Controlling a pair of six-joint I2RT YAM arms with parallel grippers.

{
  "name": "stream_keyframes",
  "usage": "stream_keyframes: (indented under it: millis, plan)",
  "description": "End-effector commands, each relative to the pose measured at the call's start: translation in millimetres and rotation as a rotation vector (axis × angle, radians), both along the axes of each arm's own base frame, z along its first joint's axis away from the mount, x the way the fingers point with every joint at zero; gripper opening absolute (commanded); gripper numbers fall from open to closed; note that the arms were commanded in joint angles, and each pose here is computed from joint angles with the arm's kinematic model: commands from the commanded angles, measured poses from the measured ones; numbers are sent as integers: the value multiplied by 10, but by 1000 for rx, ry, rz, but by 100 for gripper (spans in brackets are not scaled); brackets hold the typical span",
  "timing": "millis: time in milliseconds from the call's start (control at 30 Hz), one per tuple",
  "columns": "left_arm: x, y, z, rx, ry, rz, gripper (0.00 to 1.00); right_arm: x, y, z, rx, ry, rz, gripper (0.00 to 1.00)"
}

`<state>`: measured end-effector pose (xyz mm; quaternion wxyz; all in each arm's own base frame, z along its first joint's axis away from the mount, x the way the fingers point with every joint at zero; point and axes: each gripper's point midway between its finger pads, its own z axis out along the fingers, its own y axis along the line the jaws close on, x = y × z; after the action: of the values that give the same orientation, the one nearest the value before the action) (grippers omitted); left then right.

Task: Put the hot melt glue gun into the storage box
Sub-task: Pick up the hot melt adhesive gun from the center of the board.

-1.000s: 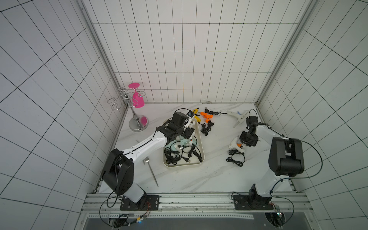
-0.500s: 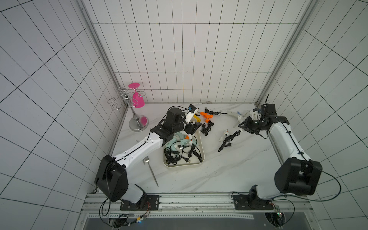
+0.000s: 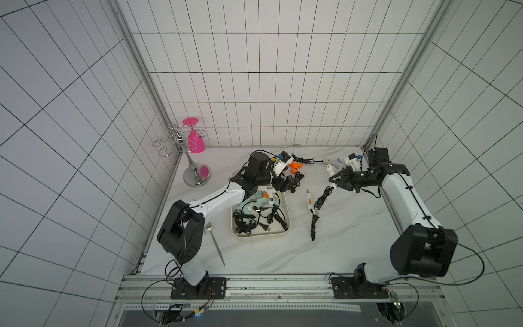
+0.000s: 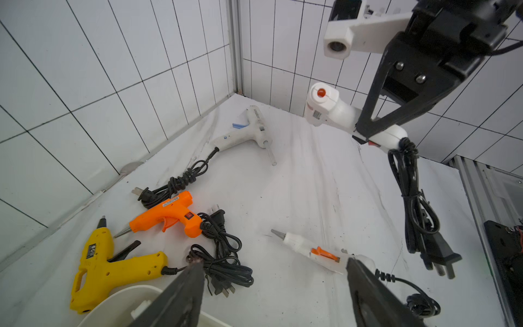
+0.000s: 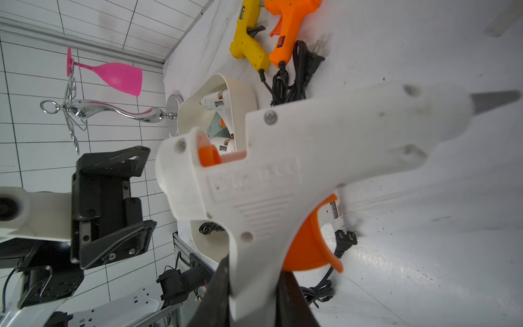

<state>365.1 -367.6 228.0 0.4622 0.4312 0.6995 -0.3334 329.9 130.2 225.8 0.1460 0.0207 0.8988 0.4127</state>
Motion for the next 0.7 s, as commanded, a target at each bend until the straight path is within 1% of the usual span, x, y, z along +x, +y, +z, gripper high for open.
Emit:
stream_keyframes:
  millis: [0,167,333,433,533,600,667]
  plan:
    - [-122,-205,-31,-3,-40,-81,81,-130,268,143,101,-29,102,3]
    - [-165,-328,-72,-40,-61,-120,82,-270,554,349,211,-48,212,3]
    - [-156,-432,114,-105,-134,-132,83,-414,842,662,385,-51,327,4]
    - [-151,-446,190,-131,-174,-128,83,-576,1014,829,460,-54,421,4]
    - [-158,-410,239,-135,-237,-98,83,-732,1122,916,506,-46,490,4]
    - [-148,-379,279,-125,-301,-70,82,-776,1179,935,520,-56,520,4]
    - [-124,-349,306,-112,-346,-45,81,-828,1232,919,533,-36,543,4]
